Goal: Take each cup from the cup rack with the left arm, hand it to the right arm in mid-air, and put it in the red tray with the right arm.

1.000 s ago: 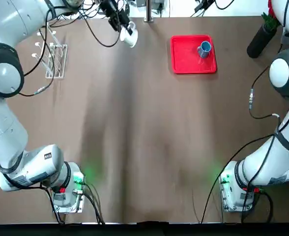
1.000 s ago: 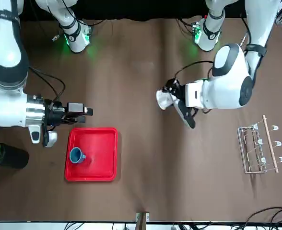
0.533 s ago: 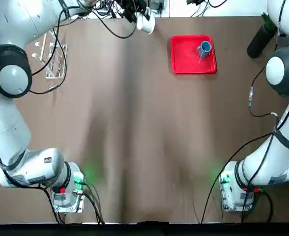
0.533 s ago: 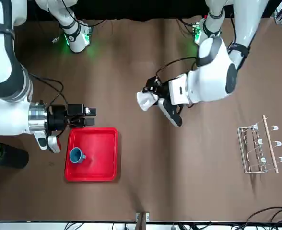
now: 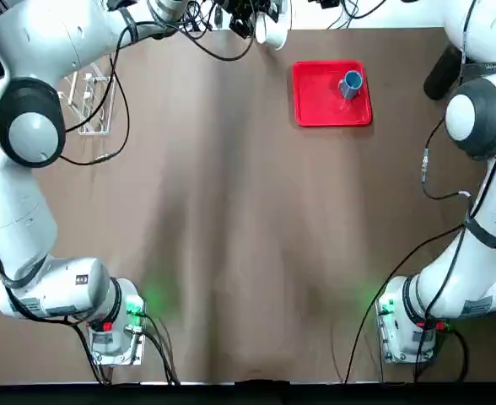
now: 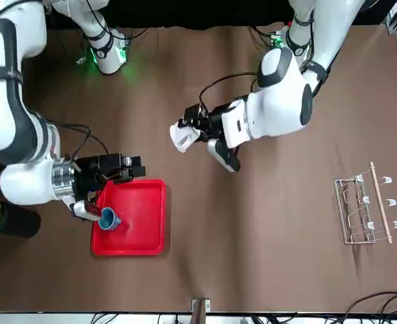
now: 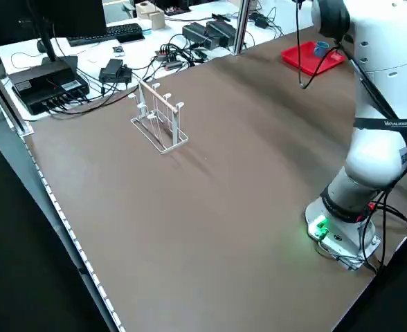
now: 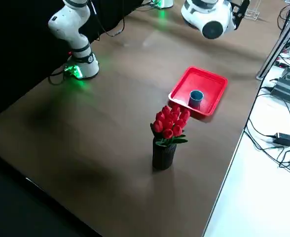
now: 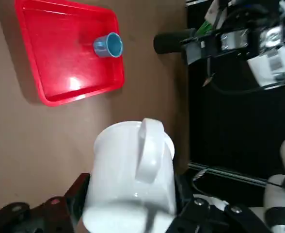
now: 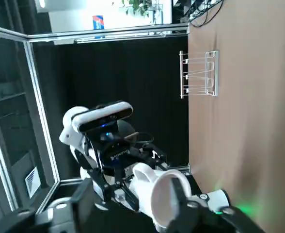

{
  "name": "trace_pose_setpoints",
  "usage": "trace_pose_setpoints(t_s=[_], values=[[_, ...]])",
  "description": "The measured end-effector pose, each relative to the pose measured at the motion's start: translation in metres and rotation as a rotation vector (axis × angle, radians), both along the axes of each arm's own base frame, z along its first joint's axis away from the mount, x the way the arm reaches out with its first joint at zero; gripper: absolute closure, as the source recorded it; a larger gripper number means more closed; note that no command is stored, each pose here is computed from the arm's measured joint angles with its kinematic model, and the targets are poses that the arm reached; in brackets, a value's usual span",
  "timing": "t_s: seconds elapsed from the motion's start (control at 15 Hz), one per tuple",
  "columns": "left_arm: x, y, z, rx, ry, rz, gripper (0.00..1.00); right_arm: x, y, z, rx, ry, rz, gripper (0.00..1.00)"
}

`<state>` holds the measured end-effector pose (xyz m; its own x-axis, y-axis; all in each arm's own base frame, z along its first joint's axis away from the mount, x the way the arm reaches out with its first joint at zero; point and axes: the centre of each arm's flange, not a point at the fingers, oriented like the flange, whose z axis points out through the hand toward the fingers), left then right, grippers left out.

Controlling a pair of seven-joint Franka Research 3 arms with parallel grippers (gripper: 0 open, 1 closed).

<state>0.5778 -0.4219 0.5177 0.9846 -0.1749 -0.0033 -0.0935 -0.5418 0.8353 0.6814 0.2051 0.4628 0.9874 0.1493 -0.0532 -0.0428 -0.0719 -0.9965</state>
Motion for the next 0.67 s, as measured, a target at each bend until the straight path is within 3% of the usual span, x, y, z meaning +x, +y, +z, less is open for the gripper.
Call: trace_pose_setpoints(t_s=[0.07,0.27,0.33,0.4,0.67], values=[[0.003,0.0,-0.003,-0.013,0.014,0.005,0.25,0.0,0.001,-0.006,0.014,-0.005,0.009,0.32],[0.01,-0.004,-0.008,-0.083,0.081,0.018,0.25,-0.002,0.009,-0.02,0.033,0.004,0.042,0.41],[0.009,-0.006,-0.009,-0.09,0.089,0.016,0.25,-0.004,0.014,-0.02,0.04,0.01,0.055,0.51],[0.008,-0.008,-0.01,-0.093,0.094,0.015,0.25,-0.006,0.021,-0.02,0.049,0.018,0.063,0.55],[0.013,-0.007,-0.012,-0.109,0.104,0.029,0.25,-0.012,0.039,-0.018,0.045,0.109,0.082,0.58]])
